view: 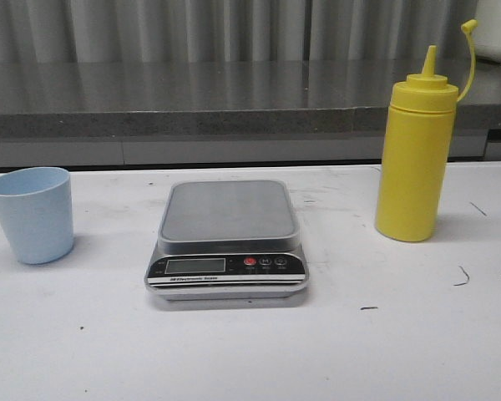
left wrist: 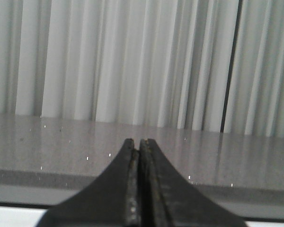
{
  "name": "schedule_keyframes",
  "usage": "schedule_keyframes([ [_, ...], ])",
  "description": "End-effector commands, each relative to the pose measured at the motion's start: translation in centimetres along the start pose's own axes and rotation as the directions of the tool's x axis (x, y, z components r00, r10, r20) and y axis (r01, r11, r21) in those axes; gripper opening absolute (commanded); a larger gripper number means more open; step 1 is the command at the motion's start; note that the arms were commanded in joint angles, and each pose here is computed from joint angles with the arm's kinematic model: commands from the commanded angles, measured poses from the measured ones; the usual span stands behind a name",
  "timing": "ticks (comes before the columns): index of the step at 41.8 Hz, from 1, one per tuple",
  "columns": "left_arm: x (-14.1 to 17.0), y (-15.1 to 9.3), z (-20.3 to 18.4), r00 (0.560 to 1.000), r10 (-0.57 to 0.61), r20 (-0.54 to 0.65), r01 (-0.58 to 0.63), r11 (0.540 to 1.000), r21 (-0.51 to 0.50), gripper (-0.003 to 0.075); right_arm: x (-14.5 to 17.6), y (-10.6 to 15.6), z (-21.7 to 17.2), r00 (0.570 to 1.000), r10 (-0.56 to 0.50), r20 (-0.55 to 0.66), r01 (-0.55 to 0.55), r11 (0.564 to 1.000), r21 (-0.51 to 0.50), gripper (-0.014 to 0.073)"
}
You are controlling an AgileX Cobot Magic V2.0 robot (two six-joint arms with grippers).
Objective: Pour seasoning into cup on scale with both arms
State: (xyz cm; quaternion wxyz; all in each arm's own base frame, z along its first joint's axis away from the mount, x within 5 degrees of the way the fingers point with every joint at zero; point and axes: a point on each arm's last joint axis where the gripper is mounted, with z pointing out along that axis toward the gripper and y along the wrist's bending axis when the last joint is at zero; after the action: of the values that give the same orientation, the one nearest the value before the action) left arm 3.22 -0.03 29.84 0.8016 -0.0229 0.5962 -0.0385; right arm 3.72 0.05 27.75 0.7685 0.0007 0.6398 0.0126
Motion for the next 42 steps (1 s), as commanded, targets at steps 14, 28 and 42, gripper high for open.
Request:
schedule_keyframes([
  [14, -9.7, -0.8, 4.1, 0.976, -0.007, -0.216, 0.002, 1.000, -0.022, -0.0020, -9.4, 0.1, 3.1, 0.988, -0.014, -0.154, 0.016, 1.000, 0.011, -0.0068],
  [28, -6.5, -0.5, 7.9, 0.881, -0.016, -0.473, -0.007, 0.999, -0.045, -0.0020, -6.4, 0.0, 7.8, 0.862, -0.010, -0.507, 0.020, 1.000, 0.014, -0.0068],
  [42, -3.9, -0.3, 9.8, 0.814, -0.022, -0.581, -0.013, 0.998, -0.055, -0.0020, -3.3, -0.1, 10.7, 0.742, -0.007, -0.671, 0.022, 1.000, 0.014, -0.0068],
])
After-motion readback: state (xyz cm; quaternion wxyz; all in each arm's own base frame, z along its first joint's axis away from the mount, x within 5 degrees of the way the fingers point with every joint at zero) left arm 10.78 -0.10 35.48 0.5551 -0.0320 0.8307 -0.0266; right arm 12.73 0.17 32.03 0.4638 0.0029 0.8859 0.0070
